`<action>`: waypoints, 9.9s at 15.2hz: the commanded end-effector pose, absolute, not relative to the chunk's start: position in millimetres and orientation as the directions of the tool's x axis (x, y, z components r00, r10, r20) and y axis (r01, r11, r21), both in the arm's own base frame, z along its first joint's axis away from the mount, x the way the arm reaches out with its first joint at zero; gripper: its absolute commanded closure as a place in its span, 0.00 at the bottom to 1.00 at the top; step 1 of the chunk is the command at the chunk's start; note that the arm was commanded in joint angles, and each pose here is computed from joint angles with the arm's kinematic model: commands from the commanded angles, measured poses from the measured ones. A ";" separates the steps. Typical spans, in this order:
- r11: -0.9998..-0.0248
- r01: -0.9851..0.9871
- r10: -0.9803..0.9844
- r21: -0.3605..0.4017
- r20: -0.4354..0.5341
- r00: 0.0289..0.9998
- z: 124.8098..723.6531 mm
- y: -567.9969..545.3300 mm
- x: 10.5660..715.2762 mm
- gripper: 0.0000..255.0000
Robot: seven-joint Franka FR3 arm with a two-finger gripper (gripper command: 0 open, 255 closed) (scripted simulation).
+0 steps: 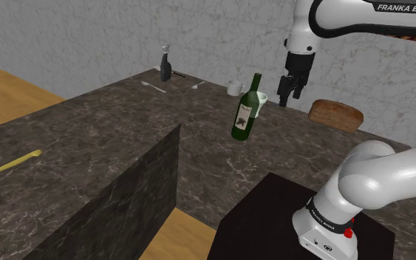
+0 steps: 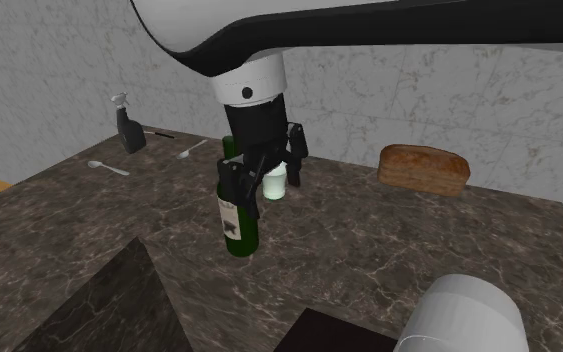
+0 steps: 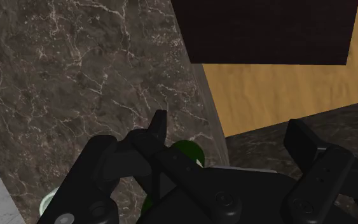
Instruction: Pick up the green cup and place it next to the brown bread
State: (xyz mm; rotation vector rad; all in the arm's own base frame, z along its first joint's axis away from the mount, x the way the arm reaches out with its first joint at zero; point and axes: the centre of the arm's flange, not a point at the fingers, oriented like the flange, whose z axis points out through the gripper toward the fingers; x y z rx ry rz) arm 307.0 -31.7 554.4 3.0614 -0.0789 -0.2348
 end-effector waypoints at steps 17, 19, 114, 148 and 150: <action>-0.990 -0.091 -0.099 0.106 -0.073 0.992 465.6 -152.7 439.8 0.00; -0.989 -0.097 -0.104 0.109 -0.064 0.993 455.6 -168.4 456.5 0.00; -0.984 -0.127 -0.130 0.127 -0.013 0.991 582.2 -379.7 338.1 1.00; -0.984 -0.127 -0.130 0.127 -0.013 0.991 582.7 -614.5 -44.4 1.00; -0.984 -0.127 -0.130 0.127 -0.013 0.991 577.5 -624.7 -60.9 1.00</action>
